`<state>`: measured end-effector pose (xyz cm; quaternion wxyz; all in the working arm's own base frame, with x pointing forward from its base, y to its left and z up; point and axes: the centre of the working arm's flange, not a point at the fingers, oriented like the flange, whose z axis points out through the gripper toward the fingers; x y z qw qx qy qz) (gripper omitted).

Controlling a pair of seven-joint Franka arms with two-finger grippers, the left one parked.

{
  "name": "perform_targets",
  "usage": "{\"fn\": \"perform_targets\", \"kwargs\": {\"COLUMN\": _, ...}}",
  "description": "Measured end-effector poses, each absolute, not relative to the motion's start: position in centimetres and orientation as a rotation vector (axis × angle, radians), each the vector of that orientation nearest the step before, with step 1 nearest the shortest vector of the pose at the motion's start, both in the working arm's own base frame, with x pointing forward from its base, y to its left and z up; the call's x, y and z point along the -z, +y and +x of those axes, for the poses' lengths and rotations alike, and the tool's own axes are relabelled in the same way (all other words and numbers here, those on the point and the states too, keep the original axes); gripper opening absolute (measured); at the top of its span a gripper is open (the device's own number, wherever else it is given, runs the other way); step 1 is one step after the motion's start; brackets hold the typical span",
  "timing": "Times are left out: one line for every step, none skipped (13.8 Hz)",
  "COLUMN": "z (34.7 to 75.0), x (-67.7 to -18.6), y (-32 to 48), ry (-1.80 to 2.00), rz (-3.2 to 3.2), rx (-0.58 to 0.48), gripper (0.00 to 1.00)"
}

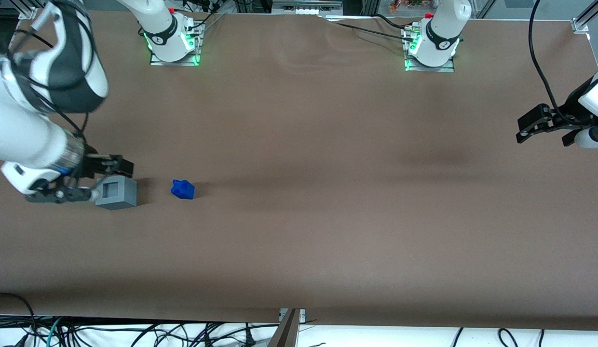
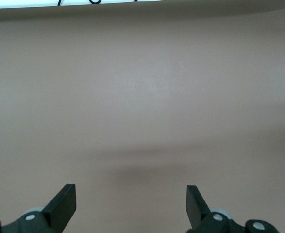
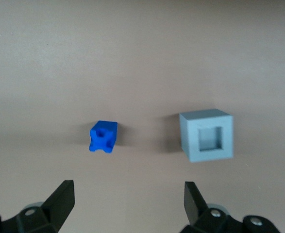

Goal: Insert blue part into gray base with right arm
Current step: 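Move the open right gripper over the blue block and lower it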

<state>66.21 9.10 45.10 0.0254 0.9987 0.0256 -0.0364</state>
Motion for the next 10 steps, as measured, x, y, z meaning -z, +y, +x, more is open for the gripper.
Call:
{"fn": "perform_targets", "kwargs": {"z": 66.7, "x": -43.0, "y": 10.0, "ry": 0.08, "rz": 3.083, "rx": 0.122, "gripper": 1.0}}
{"fn": "perform_targets", "kwargs": {"z": 67.2, "x": -40.9, "y": 10.8, "ry": 0.07, "rz": 3.077, "rx": 0.134, "gripper": 1.0}}
{"fn": "perform_targets", "kwargs": {"z": 67.5, "x": -39.1, "y": 11.7, "ry": 0.064, "rz": 3.072, "rx": 0.143, "gripper": 1.0}}
{"fn": "perform_targets", "kwargs": {"z": 67.7, "x": -37.6, "y": 12.8, "ry": 0.052, "rz": 3.068, "rx": 0.146, "gripper": 1.0}}
{"fn": "perform_targets", "kwargs": {"z": 67.7, "x": -36.3, "y": 13.8, "ry": 0.03, "rz": 3.064, "rx": 0.149, "gripper": 1.0}}
{"fn": "perform_targets", "kwargs": {"z": 67.7, "x": -35.2, "y": 14.6, "ry": 0.007, "rz": 3.06, "rx": 0.155, "gripper": 1.0}}
{"fn": "perform_targets", "kwargs": {"z": 67.7, "x": -34.1, "y": 15.1, "ry": -0.006, "rz": 3.058, "rx": 0.166, "gripper": 1.0}}
{"fn": "perform_targets", "kwargs": {"z": 67.7, "x": -33.1, "y": 15.4, "ry": -0.019, "rz": 3.061, "rx": 0.186, "gripper": 1.0}}
{"fn": "perform_targets", "kwargs": {"z": 67.6, "x": -32.0, "y": 15.5, "ry": -0.03, "rz": 3.066, "rx": 0.213, "gripper": 1.0}}
{"fn": "perform_targets", "kwargs": {"z": 67.5, "x": -30.9, "y": 15.5, "ry": -0.037, "rz": 3.069, "rx": 0.235, "gripper": 1.0}}
